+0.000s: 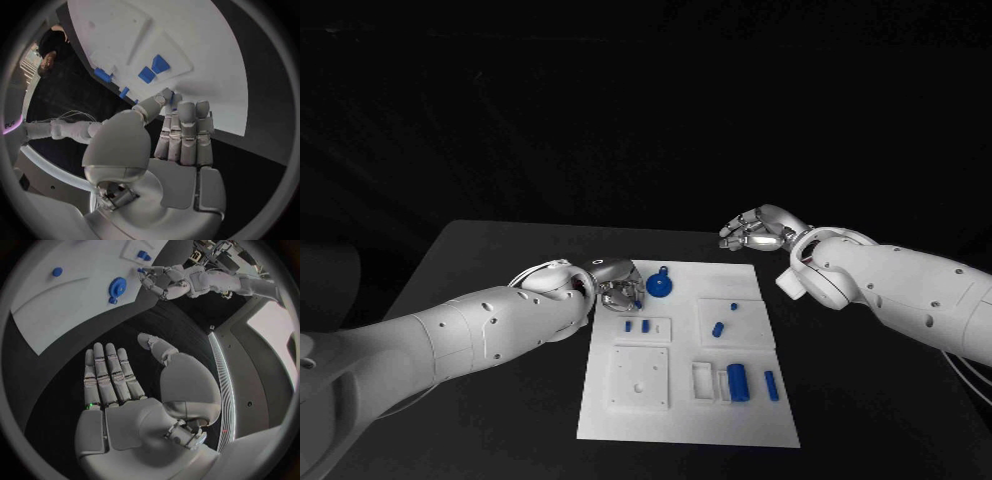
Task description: Assemble the parts on the task board
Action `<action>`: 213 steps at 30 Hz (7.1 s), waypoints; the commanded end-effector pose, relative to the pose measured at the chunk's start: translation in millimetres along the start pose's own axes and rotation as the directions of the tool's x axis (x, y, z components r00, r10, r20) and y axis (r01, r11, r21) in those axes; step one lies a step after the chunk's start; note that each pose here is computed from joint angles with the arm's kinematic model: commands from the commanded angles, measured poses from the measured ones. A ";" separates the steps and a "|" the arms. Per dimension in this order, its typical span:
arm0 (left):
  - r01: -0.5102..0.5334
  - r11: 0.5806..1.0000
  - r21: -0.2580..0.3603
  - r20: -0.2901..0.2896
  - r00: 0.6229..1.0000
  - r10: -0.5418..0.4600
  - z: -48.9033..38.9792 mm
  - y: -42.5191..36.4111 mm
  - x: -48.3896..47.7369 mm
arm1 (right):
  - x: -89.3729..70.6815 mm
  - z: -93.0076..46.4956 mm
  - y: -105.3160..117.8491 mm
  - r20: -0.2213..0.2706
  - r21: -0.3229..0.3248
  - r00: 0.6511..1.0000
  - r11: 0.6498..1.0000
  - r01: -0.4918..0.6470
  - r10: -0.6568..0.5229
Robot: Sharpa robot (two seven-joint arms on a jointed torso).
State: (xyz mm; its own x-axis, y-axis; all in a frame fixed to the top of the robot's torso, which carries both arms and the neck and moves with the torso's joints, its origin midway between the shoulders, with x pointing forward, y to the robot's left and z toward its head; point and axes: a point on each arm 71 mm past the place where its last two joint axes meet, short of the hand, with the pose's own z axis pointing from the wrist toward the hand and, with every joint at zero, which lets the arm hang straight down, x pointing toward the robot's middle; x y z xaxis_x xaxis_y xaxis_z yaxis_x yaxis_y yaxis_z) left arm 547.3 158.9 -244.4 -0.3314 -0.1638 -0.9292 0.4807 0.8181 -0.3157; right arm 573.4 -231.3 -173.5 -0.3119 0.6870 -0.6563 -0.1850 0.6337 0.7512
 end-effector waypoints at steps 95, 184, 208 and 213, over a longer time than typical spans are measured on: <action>0.003 1.000 0.006 0.005 1.000 -0.003 3.6 -5.7 6.7 | 0.4 -0.3 0.4 -0.007 -0.010 1.000 1.000 -0.005 0.005; 0.850 0.512 0.121 0.116 0.500 -0.858 -65.0 17.4 -43.3 | 84.6 -45.5 -74.2 -0.078 -0.058 0.736 0.740 0.670 -0.673; 0.852 0.512 0.107 0.117 0.500 -0.858 -66.1 21.2 -42.9 | 83.3 -47.1 -75.3 -0.066 -0.043 0.692 0.695 0.718 -0.719; 0.853 0.511 0.105 0.116 0.500 -0.858 -66.1 21.3 -42.8 | 85.6 -47.3 -74.2 -0.074 -0.050 0.693 0.697 0.716 -0.717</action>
State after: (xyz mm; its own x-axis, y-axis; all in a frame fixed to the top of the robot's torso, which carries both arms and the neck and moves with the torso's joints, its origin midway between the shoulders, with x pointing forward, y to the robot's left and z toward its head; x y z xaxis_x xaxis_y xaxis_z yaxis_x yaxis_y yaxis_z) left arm 518.3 221.1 -199.2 -0.4728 -0.8511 -0.2283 0.0506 0.2324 -0.9713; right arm 517.7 -238.0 -280.3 -0.1481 0.0177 -0.9888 -0.3897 0.9179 0.0748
